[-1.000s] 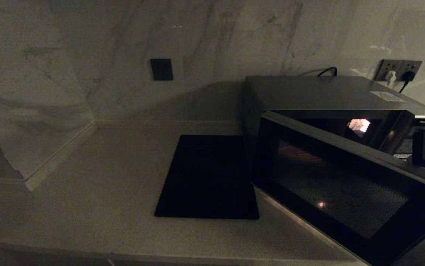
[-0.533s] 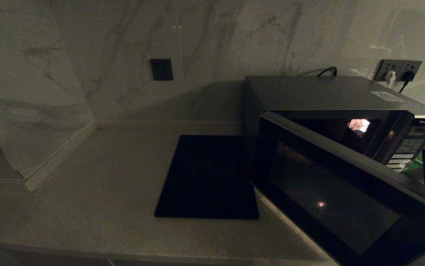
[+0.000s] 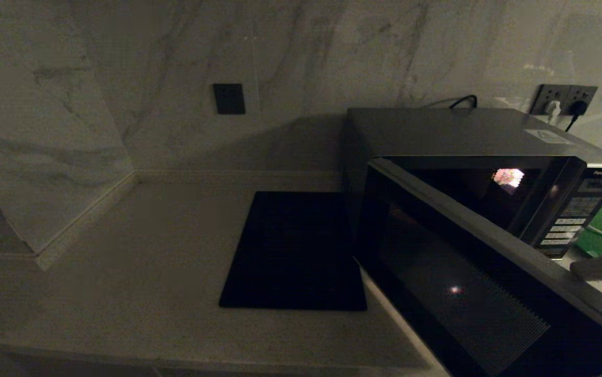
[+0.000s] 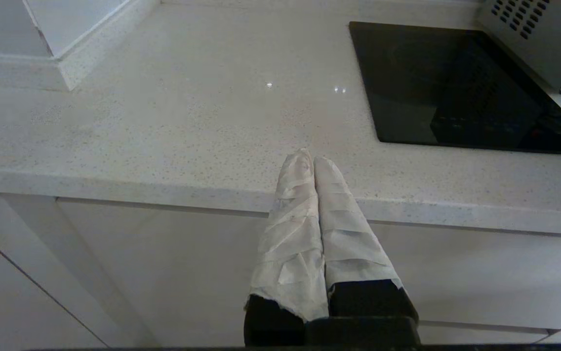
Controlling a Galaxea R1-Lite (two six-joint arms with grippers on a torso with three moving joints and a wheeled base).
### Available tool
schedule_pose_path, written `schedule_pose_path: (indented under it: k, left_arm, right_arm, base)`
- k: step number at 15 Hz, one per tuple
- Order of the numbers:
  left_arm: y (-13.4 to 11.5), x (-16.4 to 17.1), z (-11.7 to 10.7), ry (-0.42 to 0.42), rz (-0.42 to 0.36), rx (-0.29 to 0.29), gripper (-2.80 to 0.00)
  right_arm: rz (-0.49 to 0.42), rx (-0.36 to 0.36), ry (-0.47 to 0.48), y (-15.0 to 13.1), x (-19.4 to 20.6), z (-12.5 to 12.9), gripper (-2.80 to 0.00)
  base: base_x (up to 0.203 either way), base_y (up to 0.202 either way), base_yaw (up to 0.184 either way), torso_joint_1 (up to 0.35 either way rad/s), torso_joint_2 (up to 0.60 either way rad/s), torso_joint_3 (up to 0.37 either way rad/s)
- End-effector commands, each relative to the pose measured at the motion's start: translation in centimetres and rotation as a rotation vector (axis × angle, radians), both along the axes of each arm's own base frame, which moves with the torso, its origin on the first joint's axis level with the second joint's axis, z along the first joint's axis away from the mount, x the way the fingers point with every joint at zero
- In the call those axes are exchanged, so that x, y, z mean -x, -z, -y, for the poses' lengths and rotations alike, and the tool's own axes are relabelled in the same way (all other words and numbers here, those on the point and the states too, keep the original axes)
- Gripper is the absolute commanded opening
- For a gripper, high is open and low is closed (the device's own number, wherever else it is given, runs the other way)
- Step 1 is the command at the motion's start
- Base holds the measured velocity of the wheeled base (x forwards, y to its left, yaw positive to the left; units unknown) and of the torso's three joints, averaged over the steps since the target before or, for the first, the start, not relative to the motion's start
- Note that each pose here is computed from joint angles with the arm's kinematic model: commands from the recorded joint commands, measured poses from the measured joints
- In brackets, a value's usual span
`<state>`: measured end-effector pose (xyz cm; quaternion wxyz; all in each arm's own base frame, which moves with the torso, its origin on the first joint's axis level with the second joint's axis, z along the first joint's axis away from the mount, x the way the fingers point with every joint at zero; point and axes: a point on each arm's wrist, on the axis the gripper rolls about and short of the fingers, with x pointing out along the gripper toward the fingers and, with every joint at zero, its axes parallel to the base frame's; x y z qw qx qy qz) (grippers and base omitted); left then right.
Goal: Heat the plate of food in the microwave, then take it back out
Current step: Open the microwave oven
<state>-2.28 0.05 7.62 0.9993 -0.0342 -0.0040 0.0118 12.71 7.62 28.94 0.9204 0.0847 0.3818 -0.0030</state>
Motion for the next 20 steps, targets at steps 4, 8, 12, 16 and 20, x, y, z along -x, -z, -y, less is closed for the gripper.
schedule_pose_path:
  k: [4,8,12,16,20]
  left_arm:
    - [0.0,0.0,0.0,-0.001,0.000,0.001,-2.80]
    - [0.0,0.0,0.0,-0.001,0.000,0.001,-2.80]
    - [0.0,0.0,0.0,-0.001,-0.001,0.001,-2.80]
    - [0.0,0.0,0.0,-0.001,0.000,0.001,-2.80]
    - [0.0,0.0,0.0,-0.001,0.000,0.001,-2.80]
  right_arm:
    - [-0.017,-0.049,-0.162,0.1,2.0,-2.4,-2.80]
    - [-0.018,-0.063,-0.180,0.1,2.7,-2.3,-2.80]
    - [-0.014,-0.067,-0.196,0.1,3.1,-2.2,-2.80]
    - [-0.023,-0.060,-0.197,0.5,3.4,-1.8,-2.80]
    - [-0.032,-0.070,-0.180,0.9,3.8,-1.4,-2.80]
  base:
    - [0.000,0.000,0.000,0.000,0.00,0.000]
    - [0.000,0.000,0.000,0.000,0.00,0.000]
    - [0.000,0.000,0.000,0.000,0.00,0.000]
    - [0.000,0.000,0.000,0.000,0.00,0.000]
    - [0.000,0.000,0.000,0.000,0.00,0.000]
